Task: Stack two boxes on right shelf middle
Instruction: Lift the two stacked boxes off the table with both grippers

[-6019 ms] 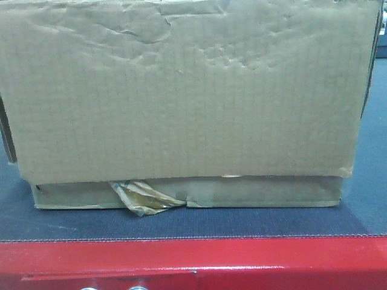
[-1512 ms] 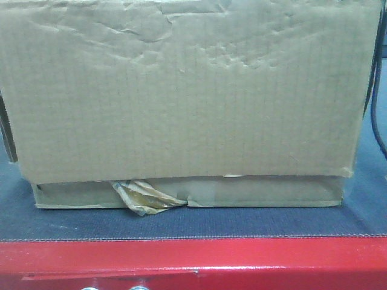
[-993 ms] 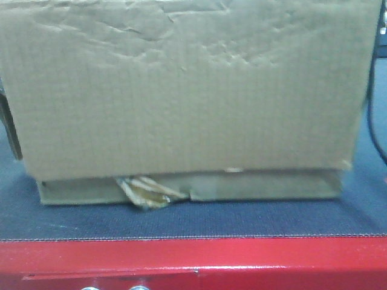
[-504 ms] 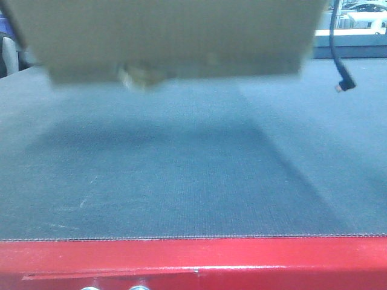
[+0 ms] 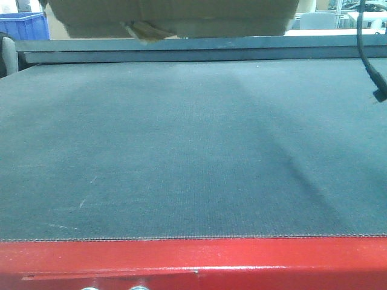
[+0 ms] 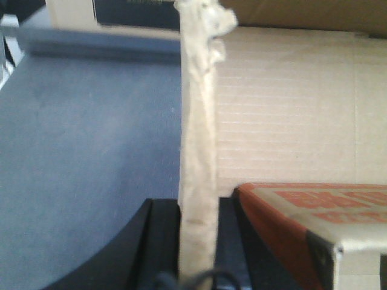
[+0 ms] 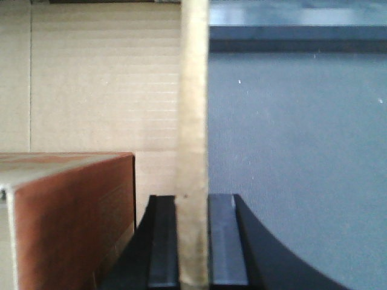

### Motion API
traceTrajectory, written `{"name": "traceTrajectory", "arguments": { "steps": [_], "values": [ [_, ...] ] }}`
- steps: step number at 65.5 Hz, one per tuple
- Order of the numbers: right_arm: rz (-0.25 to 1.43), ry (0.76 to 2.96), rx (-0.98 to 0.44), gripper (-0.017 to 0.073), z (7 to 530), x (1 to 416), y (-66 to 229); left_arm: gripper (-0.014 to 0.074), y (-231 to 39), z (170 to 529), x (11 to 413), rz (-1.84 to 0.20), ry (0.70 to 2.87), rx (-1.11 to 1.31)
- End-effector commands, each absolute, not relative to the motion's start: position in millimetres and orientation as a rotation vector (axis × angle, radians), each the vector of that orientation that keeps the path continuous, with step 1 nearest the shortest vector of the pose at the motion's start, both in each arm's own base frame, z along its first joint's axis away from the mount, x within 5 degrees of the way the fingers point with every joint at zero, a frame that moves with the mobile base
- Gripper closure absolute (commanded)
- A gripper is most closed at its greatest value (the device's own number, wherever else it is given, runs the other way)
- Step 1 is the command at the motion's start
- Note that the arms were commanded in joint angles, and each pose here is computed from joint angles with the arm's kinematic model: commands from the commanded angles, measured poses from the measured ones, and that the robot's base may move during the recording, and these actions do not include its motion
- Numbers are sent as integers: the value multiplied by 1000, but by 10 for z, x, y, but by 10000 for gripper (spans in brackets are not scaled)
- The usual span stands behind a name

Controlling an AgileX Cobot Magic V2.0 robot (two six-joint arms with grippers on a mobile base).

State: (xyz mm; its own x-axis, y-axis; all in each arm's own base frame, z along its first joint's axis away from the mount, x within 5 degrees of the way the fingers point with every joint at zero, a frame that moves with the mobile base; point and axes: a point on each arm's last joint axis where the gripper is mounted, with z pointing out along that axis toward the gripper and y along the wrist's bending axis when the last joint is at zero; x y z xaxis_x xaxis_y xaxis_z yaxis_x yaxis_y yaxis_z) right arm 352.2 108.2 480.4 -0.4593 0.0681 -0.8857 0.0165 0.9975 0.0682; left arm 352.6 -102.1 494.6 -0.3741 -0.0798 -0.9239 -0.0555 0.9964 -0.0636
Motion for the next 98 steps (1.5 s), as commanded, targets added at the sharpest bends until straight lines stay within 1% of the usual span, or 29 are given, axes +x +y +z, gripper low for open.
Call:
{"name": "traceTrajectory", "arguments": {
  "steps": [1, 21, 29, 38, 49, 98],
  "values": [
    [81, 1969, 62, 721, 4919, 3519, 1058, 704, -1024, 5095, 3493, -57, 1856, -71],
    [75, 1986, 58, 721, 4853, 3580, 1082, 704, -1013, 5077, 3488, -44, 1875, -79],
    [84, 1962, 60, 721, 4927, 3518, 1060, 704, -993, 5027, 3480, -17, 1926, -96],
    [84, 1960, 64, 721, 4955, 3483, 1044, 704, -979, 5008, 3517, 31, 1918, -89],
    [90, 1945, 67, 721, 5011, 3429, 1024, 704, -979, 5001, 3517, 33, 1921, -89],
    [90, 1946, 67, 721, 5010, 3429, 1023, 704, -992, 5026, 3527, 19, 1892, -76]
  ]
}}
